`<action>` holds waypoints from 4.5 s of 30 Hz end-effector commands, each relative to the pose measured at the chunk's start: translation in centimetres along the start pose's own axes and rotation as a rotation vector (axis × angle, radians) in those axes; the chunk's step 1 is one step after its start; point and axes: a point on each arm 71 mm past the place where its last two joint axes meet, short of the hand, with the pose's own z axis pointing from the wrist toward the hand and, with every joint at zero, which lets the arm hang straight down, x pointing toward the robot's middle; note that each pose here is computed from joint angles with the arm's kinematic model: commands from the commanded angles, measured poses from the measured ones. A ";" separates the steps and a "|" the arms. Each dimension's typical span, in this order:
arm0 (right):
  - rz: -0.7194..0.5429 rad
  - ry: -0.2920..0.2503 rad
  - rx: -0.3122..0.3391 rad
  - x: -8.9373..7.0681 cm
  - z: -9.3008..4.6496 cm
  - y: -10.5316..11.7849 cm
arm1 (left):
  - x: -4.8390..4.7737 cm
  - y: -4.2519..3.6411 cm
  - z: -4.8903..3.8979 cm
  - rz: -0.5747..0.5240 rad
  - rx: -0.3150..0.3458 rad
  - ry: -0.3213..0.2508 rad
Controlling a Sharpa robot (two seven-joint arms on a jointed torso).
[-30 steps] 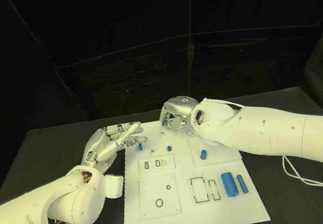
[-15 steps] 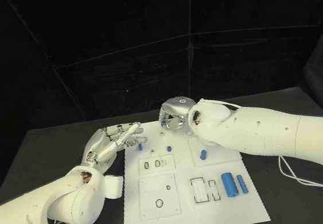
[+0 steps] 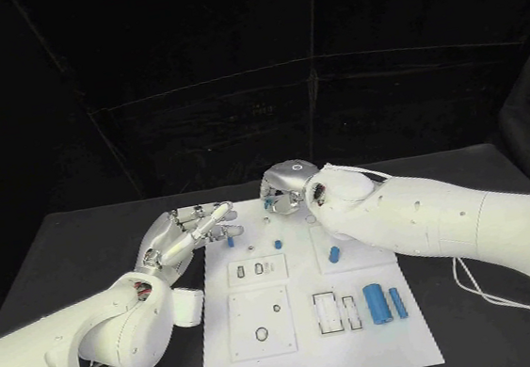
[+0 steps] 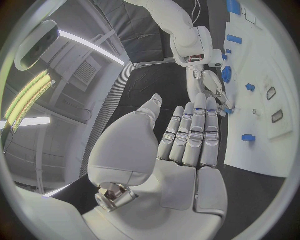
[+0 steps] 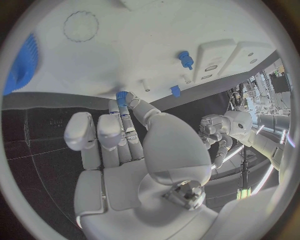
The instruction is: Assemble the parts on the task board
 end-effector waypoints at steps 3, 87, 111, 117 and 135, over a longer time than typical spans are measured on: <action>-0.001 -0.005 0.001 -0.3 0.1 -0.1 | 0.21 -0.12 0.08 -0.007 0.002 0.022; 0.147 -0.044 0.088 -3.2 -6.2 -3.2 | -0.54 0.09 0.15 -0.004 -0.016 0.019; 0.117 0.059 0.053 -1.2 -1.9 2.8 | -0.43 0.12 0.24 -0.005 -0.016 0.022; 0.107 0.067 0.064 -1.0 -1.6 2.9 | -0.43 0.11 0.23 -0.005 -0.016 0.022; 0.068 0.112 0.086 -0.5 -1.5 2.8 | -0.47 0.12 0.21 -0.004 -0.018 0.020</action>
